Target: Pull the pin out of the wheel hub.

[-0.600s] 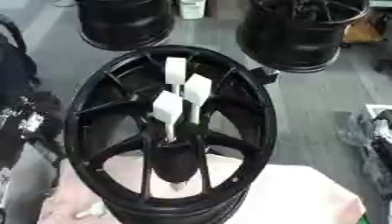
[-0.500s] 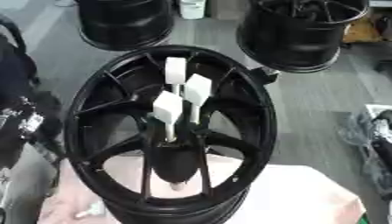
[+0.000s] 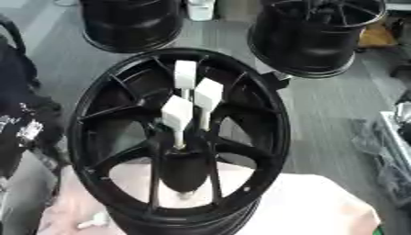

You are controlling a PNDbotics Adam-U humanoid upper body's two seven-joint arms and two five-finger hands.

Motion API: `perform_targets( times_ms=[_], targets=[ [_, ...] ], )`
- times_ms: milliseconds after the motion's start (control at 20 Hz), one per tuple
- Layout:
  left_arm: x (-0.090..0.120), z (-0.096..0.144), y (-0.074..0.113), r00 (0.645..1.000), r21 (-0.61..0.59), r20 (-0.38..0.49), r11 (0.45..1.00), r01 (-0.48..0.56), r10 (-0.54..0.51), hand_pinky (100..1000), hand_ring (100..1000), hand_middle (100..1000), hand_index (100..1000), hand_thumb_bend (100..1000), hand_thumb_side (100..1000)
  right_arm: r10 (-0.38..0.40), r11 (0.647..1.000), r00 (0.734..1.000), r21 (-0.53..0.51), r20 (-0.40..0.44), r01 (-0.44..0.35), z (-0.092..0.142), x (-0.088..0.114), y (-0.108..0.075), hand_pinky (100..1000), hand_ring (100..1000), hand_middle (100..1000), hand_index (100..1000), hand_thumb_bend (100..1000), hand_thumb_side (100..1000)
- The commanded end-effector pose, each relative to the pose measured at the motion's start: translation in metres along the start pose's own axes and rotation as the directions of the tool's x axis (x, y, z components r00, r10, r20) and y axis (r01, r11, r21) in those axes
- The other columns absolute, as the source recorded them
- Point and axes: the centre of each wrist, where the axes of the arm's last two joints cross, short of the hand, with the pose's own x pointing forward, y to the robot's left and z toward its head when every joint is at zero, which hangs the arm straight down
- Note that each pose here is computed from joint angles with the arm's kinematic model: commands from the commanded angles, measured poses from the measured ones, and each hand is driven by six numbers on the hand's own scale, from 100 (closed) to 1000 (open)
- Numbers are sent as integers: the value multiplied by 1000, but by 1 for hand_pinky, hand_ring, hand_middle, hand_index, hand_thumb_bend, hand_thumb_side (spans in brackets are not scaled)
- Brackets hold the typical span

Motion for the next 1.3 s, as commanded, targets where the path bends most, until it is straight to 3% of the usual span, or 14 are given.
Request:
perform_targets(
  times_ms=[50, 200, 300, 550, 700, 1000, 1250, 1300],
  targets=[
    [9, -2, 4, 999, -14, 25, 999, 31, -30, 638, 728, 719, 788, 473, 534, 91, 975, 979, 183, 185, -125, -28, 33, -26, 731, 807, 819, 953, 100, 245],
    [9, -3, 3, 999, -26, 29, 999, 36, -35, 638, 729, 719, 788, 472, 534, 69, 912, 944, 363, 323, -191, -50, 63, -29, 746, 829, 836, 970, 100, 260],
    [10, -4, 3, 999, -31, 33, 999, 39, -38, 638, 728, 719, 788, 472, 534, 49, 842, 920, 479, 389, -247, -62, 81, -28, 761, 849, 858, 985, 118, 289],
    [12, -5, 3, 998, -43, 39, 998, 48, -46, 639, 728, 719, 788, 472, 535, 16, 654, 881, 661, 474, -368, -80, 111, -18, 789, 877, 894, 1000, 226, 412],
    [13, -7, 3, 998, -52, 44, 997, 51, -49, 639, 728, 719, 788, 472, 537, 1, 564, 867, 716, 498, -411, -89, 121, -10, 793, 879, 898, 1000, 276, 412],
    [14, -8, 1, 997, -65, 51, 996, 53, -50, 640, 728, 719, 789, 469, 540, -12, 448, 865, 776, 501, -443, -108, 122, 12, 803, 891, 904, 1000, 291, 421],
    [14, -8, 0, 998, -69, 52, 996, 50, -47, 639, 728, 719, 789, 470, 540, -9, 379, 851, 789, 526, -484, -120, 120, 32, 811, 904, 913, 1000, 299, 382],
    [14, -8, 0, 998, -71, 52, 996, 49, -46, 640, 729, 719, 789, 469, 541, -8, 369, 848, 790, 529, -489, -122, 119, 35, 812, 908, 915, 1000, 268, 376]
  ],
)
